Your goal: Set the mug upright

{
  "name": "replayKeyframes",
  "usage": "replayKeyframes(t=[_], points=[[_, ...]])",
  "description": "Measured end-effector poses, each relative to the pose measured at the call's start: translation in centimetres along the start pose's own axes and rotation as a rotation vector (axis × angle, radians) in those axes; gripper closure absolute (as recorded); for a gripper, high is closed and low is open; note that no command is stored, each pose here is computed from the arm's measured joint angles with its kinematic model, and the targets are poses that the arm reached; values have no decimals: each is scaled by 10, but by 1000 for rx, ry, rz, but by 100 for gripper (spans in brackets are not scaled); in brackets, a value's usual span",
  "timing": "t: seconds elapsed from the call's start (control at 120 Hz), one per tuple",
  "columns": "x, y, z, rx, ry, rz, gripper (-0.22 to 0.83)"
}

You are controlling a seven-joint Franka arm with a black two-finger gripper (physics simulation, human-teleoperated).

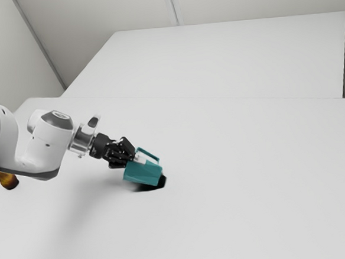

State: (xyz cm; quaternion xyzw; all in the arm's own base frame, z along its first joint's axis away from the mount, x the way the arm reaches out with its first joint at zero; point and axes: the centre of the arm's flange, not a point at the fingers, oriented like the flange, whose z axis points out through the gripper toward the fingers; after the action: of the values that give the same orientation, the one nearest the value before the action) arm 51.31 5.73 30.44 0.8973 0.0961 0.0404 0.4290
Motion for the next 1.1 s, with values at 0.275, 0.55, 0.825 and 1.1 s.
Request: replayKeyframes(t=[0.275,0.55,0.825,1.1], points=[[3,19,-10,29,3,69,78],[13,38,-34,182,-47,215,79],[4,57,-39,388,-144,357,79],[-15,71,-26,580,-260,440,79]])
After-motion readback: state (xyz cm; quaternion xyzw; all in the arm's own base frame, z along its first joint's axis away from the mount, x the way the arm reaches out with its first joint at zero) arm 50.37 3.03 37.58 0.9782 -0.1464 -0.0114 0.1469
